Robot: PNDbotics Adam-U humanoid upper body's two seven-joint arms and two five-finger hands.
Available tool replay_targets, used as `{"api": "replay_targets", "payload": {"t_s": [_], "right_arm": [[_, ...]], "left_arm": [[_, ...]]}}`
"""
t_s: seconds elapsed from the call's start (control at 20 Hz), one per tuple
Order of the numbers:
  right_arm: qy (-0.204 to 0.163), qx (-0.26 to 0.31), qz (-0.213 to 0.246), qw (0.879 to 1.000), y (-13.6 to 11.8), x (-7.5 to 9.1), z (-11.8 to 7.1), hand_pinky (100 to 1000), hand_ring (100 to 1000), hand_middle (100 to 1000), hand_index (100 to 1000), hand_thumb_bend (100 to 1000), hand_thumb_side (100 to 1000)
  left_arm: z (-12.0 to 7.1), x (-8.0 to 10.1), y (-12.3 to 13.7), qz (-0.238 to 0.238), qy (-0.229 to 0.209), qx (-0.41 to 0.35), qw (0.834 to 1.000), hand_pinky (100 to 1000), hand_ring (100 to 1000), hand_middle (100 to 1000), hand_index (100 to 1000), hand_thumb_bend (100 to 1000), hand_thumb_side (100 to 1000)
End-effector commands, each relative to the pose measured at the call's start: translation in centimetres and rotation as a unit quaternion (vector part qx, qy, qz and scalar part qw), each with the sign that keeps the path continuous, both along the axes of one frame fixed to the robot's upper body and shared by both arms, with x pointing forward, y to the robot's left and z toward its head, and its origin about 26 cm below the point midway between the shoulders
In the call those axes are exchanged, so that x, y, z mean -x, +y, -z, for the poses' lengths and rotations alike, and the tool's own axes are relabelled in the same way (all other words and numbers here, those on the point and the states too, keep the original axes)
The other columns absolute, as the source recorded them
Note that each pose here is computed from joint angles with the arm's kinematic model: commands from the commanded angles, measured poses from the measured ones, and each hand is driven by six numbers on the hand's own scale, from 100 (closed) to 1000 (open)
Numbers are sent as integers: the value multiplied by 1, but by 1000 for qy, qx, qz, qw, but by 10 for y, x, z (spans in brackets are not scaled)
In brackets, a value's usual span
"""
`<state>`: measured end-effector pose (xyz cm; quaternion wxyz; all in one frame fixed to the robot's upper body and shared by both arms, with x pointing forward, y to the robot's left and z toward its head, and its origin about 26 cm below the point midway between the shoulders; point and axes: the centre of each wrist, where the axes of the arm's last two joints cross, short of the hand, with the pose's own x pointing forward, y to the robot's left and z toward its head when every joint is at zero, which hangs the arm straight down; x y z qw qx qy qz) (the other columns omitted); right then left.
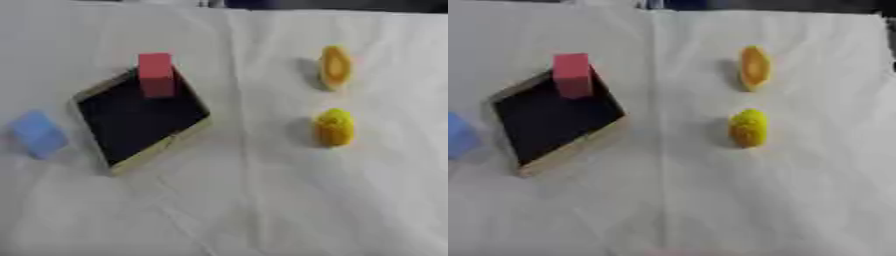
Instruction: Pick up objects on the table and place them in the box.
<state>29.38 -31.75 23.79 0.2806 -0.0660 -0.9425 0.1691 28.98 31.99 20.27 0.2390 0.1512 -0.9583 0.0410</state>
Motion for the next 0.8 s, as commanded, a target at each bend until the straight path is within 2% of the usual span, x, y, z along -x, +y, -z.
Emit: {"api": "replay_targets", "payload": {"t_s": [0.05,0.2,0.4,0.45,0.5,0.55,0.6,0.65,0.8], "right_arm": [[-9,26,1,1000,-3,4,-9,918,818,621,795,100,486],[-5,47,5,999,-6,5,-7,917,819,621,795,100,484],[-3,76,17,997,-9,7,-9,914,822,624,797,100,419],[-3,87,20,996,-10,7,-10,911,824,628,798,100,329],[-4,103,25,994,-11,7,-13,910,825,629,799,100,315],[-6,120,29,992,-12,8,-16,904,827,638,802,100,171],[-8,140,33,990,-12,8,-20,904,827,639,803,100,154],[-9,161,36,986,-13,8,-23,897,831,652,808,100,100],[-6,234,44,971,-11,8,-35,889,834,674,821,100,100]], "left_arm": [[-7,2,1,-1,-12,-10,1000,694,654,609,765,100,543],[-7,2,1,-1,-12,-9,1000,694,654,609,765,100,548],[-8,2,1,0,-12,-11,1000,694,654,609,766,100,545],[-8,2,1,0,-12,-12,1000,694,654,609,766,100,546],[-8,2,1,-1,-12,-12,1000,694,654,609,766,100,546],[-8,2,1,-1,-12,-13,1000,694,655,610,766,100,547],[-8,2,2,-2,-12,-13,1000,694,655,610,766,100,547],[-8,2,2,-2,-12,-14,1000,694,655,610,766,100,547],[-9,2,3,-3,-12,-18,1000,694,655,610,766,100,548]]}}
